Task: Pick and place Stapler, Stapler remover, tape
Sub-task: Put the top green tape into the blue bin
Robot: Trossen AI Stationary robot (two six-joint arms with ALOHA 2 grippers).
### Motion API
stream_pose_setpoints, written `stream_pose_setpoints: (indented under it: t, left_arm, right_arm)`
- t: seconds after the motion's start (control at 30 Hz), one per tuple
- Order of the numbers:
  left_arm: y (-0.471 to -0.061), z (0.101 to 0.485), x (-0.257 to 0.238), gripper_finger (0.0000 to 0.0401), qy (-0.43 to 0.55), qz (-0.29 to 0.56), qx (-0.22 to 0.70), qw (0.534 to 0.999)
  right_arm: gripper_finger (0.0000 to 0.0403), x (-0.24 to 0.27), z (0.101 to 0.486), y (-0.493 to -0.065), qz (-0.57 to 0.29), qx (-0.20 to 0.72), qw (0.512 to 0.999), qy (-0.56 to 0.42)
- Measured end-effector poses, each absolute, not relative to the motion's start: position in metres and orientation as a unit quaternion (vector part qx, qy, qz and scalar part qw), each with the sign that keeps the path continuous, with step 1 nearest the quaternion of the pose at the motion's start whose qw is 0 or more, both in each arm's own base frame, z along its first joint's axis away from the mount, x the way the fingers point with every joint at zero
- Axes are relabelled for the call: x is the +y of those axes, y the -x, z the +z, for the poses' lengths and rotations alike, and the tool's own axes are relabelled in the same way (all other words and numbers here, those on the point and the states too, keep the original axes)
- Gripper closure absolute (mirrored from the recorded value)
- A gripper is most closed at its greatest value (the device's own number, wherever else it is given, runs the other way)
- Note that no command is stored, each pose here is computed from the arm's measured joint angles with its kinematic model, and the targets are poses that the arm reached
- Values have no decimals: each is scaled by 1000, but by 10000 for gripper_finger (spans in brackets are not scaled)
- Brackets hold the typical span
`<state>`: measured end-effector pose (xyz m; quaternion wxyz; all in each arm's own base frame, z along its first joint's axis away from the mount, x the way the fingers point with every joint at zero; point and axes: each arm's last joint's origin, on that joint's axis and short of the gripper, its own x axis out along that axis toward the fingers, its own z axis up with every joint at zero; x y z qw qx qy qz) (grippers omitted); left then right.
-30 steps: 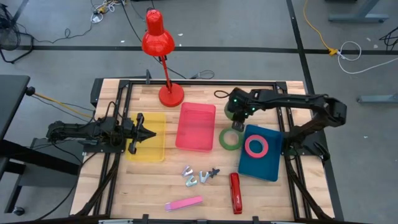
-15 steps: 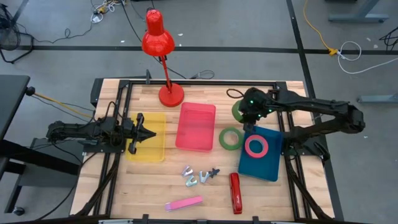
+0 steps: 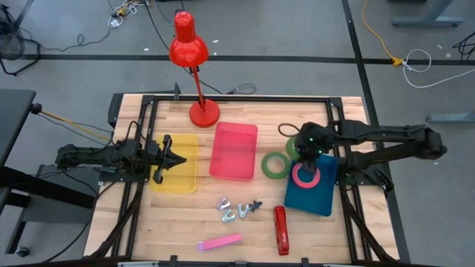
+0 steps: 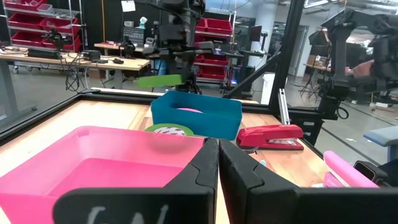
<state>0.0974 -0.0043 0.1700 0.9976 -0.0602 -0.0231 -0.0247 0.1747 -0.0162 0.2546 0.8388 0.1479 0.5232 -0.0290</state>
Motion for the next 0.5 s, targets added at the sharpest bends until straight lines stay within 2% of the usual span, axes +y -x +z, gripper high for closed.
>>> stream_pose_setpoints:
  t: [0.27,0.5]
  left_arm:
    - [-97,170,-4,383,60,-25,-23,998]
    - [-97,170,-4,383,60,-25,-23,998]
  right_arm:
    - [318,15,259,-161,87,540,829,-116]
    - [324,38,258,-157,175,540,822,-34]
